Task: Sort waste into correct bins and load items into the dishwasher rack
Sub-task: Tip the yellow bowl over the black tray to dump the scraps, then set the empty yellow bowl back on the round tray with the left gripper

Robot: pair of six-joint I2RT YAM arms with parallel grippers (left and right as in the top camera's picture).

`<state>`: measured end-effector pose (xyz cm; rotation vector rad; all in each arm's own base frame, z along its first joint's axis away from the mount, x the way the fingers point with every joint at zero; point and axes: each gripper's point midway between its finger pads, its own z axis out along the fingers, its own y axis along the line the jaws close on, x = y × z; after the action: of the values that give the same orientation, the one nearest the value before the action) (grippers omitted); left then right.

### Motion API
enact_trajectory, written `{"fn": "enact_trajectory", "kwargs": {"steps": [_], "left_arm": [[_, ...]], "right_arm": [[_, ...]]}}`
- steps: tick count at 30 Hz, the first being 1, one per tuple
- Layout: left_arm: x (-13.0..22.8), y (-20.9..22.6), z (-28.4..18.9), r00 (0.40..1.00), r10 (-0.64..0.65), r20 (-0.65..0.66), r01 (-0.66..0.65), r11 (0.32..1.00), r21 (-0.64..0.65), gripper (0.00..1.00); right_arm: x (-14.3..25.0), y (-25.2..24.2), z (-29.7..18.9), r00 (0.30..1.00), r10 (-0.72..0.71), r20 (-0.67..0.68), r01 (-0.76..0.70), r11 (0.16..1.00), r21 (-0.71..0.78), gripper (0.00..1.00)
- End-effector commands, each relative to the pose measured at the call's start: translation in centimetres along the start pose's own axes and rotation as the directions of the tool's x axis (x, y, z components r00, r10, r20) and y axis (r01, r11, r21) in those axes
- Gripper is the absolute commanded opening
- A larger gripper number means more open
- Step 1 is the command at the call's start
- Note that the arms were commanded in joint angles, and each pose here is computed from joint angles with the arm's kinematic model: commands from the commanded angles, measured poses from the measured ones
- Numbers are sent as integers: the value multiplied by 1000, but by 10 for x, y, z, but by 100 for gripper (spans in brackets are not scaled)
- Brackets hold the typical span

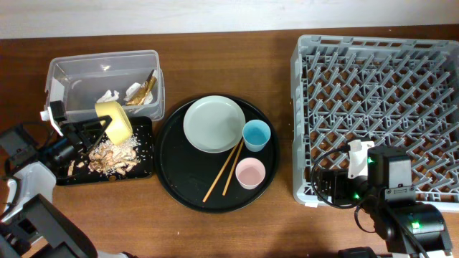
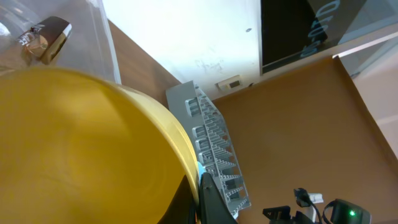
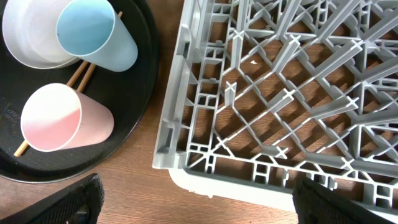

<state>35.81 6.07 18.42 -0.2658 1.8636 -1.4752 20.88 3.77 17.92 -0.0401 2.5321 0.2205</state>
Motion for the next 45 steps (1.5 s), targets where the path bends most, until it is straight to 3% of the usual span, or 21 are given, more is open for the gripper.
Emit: {"fn": "enact_trajectory", "kwargs": {"steps": [1,6,11,15,18,19,21,25,34,39,41,45], "left_arm": [[0,-12,3,1000,-11,-18,12,999,52,0],[15,-38,33,993,70,-95,-67,997,34,0],[52,-40,83,968,127,-214,-172,964,-204,0],[102,-7,112,913,142,-383,-319,833,-451,0],[131,24,101,849,128,-512,-475,607,-637,0],[138,28,98,826,126,-550,-522,542,-659,0],[151,27,99,792,128,-596,-570,504,-649,0],[176,27,105,740,132,-660,-629,483,-609,0],[205,33,108,692,74,-718,-650,497,-575,1],[210,27,114,686,84,-723,-645,529,-551,32],[210,19,119,687,90,-721,-635,557,-535,35],[208,-20,141,698,152,-700,-589,679,-439,40]], "right_arm": [[-6,3,-6,1000,0,23,0,1000,-10,98],[-6,3,-6,1000,0,23,0,1000,-6,98],[-6,3,-6,1000,1,23,-1,1000,-6,98],[-6,3,-6,1000,0,23,0,1000,-6,98],[-7,3,-6,1000,0,23,0,1000,-6,98],[-7,3,-6,1000,0,23,0,1000,-6,98],[-7,3,-6,1000,1,23,-1,1000,-6,98],[-6,3,-6,1000,1,23,-1,1000,-6,98],[-6,3,-6,1000,0,23,0,1000,-6,98],[-6,2,-6,1000,0,23,0,1000,-6,99],[-6,2,-6,1000,0,23,0,1000,-6,99],[-6,3,-6,1000,0,23,0,1000,-6,98]]}}
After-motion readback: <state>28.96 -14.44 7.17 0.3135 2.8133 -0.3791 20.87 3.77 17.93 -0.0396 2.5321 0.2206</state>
